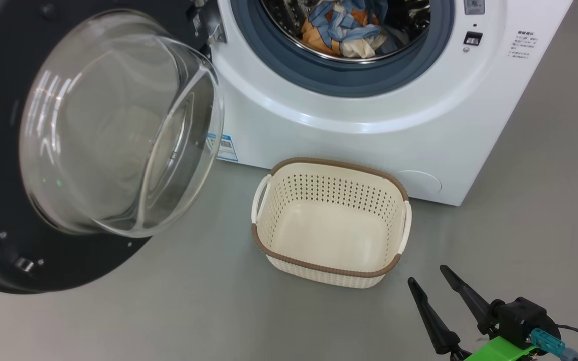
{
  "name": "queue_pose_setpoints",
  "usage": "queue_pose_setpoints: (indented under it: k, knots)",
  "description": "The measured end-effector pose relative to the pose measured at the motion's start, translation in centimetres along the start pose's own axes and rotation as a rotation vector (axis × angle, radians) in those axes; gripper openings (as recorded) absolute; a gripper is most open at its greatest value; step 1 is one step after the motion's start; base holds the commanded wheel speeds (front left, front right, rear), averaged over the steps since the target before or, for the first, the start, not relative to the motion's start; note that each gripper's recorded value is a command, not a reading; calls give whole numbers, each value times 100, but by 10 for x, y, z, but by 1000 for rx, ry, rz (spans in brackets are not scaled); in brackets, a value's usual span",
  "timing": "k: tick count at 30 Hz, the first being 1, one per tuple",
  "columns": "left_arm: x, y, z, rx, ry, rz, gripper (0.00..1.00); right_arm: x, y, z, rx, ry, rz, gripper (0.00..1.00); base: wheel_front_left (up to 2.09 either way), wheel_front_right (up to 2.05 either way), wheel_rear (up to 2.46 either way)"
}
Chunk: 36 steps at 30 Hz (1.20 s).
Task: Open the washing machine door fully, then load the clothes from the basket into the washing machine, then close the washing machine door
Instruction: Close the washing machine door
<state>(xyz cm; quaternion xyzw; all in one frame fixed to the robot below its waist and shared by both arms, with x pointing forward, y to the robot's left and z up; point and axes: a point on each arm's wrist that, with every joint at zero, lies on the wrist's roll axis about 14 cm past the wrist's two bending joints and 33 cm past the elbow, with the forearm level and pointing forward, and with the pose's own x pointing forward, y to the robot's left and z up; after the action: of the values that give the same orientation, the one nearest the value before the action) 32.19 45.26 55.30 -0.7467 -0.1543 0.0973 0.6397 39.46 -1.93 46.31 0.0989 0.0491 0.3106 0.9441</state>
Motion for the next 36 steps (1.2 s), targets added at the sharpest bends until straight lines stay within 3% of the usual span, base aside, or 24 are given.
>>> queue_pose_setpoints:
  k: [23,36]
  knots:
    - [-40,23,-101,82,426,-5,0,-7,1,6,8,-18,-21,100,0,0,0]
    - [-68,5,-173,117,642,-81,0,-9,6,10,47,-44,-48,100,0,0,0]
